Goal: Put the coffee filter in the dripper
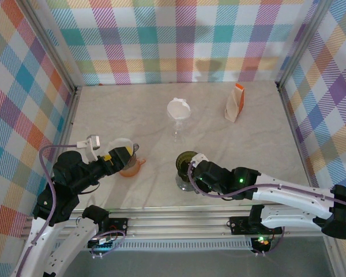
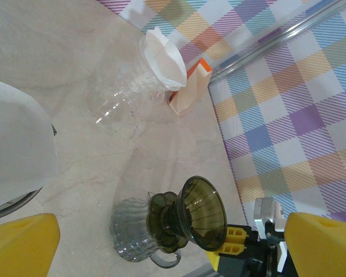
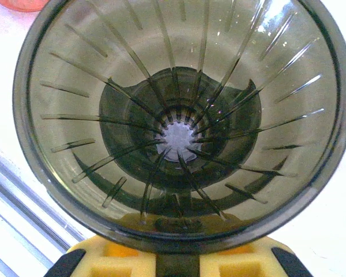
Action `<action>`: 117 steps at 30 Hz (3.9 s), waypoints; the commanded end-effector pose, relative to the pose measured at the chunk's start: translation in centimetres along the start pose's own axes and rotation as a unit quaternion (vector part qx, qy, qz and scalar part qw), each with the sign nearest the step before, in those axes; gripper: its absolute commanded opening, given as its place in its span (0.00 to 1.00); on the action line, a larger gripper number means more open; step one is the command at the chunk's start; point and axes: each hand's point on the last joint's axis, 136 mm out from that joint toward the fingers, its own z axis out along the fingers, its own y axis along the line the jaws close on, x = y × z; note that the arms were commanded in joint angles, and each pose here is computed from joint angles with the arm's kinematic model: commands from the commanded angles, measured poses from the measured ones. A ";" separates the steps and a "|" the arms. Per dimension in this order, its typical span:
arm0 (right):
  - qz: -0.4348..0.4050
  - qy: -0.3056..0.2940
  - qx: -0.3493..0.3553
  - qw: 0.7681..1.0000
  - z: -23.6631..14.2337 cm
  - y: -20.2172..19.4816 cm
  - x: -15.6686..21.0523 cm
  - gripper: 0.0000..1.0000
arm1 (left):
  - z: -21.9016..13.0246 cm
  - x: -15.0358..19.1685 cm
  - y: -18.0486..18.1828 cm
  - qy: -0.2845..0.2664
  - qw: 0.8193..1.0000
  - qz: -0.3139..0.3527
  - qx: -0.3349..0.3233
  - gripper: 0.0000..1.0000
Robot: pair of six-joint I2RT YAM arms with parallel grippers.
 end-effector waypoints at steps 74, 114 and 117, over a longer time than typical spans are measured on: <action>0.241 -0.134 0.108 0.955 -4.9 -10.7 -0.8 0.64 | 15.1 6.2 2.0 0.274 0.851 0.337 -0.295 0.36; 0.201 -0.140 -0.030 0.969 -3.6 -5.9 -1.9 0.69 | 15.2 8.9 0.6 0.293 0.874 0.300 -0.244 0.51; 0.192 -0.141 -0.054 0.970 -3.4 -5.0 -2.5 0.69 | 14.9 8.9 0.2 0.292 0.879 0.294 -0.235 0.51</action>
